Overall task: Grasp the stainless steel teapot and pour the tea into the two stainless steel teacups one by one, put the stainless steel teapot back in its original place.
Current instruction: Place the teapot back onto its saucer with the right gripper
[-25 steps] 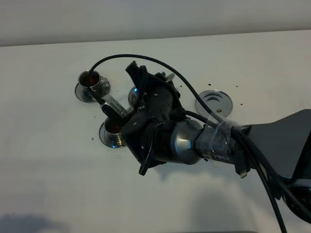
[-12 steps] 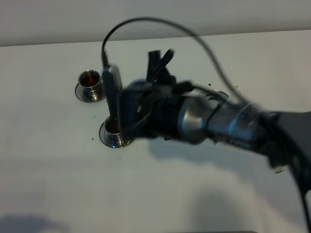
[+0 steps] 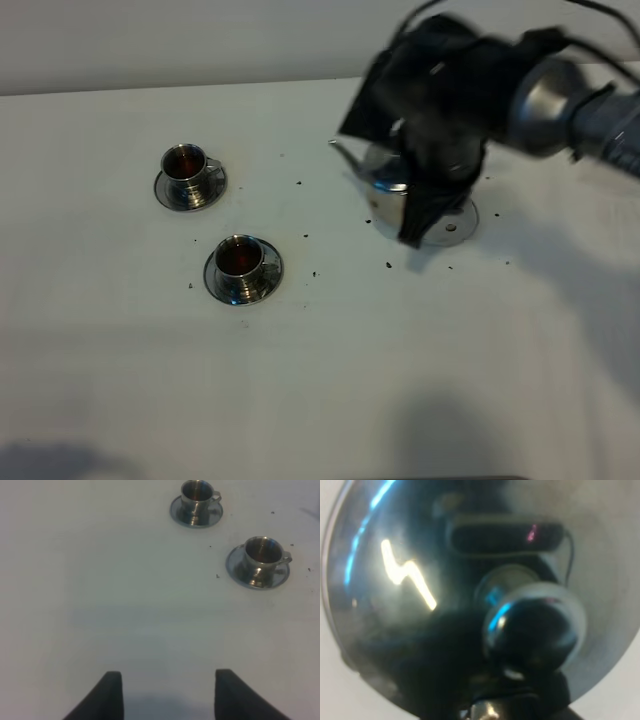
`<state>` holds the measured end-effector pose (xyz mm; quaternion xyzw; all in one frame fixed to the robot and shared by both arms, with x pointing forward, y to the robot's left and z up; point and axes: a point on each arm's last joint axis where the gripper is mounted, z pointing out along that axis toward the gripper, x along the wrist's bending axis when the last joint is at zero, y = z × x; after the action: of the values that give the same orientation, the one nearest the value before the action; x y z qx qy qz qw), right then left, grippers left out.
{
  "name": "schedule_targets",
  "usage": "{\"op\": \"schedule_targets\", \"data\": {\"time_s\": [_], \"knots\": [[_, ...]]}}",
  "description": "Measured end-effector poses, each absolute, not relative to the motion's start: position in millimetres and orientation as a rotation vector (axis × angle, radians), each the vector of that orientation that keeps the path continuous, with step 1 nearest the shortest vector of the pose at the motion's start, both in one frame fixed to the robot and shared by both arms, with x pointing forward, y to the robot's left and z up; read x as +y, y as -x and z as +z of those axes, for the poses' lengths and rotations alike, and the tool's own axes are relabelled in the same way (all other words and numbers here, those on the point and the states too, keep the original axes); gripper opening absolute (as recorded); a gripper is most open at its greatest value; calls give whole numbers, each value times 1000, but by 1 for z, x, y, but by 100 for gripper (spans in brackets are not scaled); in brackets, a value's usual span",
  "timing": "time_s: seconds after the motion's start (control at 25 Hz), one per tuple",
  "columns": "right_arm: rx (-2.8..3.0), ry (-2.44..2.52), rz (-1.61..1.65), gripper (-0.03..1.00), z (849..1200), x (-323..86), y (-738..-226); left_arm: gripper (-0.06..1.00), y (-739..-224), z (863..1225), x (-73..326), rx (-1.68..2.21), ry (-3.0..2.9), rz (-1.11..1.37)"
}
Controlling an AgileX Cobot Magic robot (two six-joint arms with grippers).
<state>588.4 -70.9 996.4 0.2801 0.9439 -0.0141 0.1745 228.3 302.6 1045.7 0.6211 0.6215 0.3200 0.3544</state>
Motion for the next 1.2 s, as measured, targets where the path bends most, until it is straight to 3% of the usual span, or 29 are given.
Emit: {"op": "schedule_targets", "data": {"time_s": [0.36, 1.2], "knots": [[2697, -1008, 21, 18, 972, -123, -610, 45, -228, 1046, 303, 1606, -1605, 827], [2653, -1078, 157, 18, 943, -138, -625, 45, -228, 1046, 303, 1606, -1605, 827]]}}
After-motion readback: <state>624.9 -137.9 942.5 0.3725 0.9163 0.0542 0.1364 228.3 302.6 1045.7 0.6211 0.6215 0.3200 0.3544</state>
